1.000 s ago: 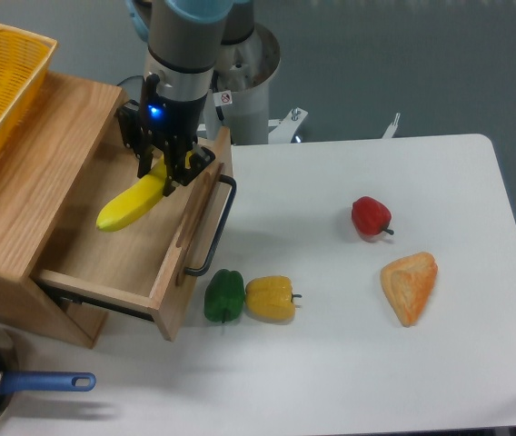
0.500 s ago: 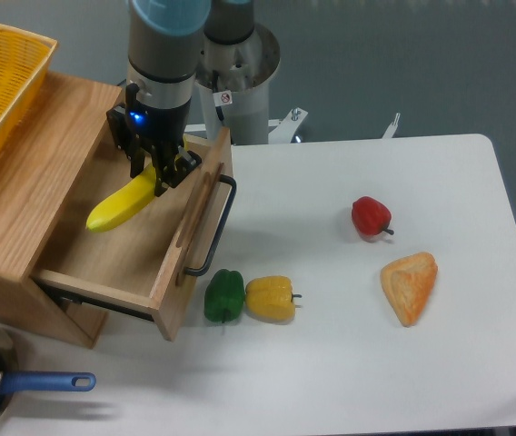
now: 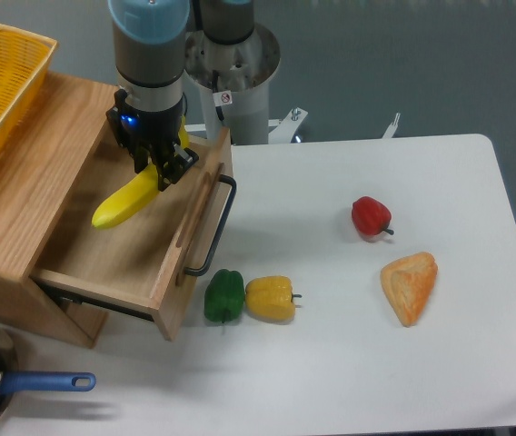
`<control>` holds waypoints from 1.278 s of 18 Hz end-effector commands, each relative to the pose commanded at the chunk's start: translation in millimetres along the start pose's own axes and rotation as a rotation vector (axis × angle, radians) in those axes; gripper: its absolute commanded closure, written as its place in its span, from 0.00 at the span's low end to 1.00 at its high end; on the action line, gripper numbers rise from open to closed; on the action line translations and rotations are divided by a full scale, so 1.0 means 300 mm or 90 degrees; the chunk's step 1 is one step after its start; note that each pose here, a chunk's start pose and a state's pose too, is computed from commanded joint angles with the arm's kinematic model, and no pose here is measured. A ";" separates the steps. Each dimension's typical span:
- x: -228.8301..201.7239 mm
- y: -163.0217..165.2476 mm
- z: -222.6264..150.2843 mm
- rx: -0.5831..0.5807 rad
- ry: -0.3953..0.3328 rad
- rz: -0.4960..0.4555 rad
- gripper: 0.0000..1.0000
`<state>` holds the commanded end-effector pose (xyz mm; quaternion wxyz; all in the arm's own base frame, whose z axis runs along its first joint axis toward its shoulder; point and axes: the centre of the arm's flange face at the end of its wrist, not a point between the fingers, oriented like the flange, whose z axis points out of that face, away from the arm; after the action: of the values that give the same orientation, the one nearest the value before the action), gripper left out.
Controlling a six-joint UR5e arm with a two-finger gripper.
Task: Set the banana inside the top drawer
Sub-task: 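Lower the banana down into the open wooden drawer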
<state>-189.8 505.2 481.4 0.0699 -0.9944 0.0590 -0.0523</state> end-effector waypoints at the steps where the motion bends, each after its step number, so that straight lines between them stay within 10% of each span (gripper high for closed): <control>1: 0.005 -0.005 0.003 0.000 -0.001 -0.003 0.68; 23: -0.006 -0.092 0.142 -0.021 0.027 -0.045 0.66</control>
<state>-183.8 538.2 443.3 0.0504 -0.9956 0.0265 -0.0751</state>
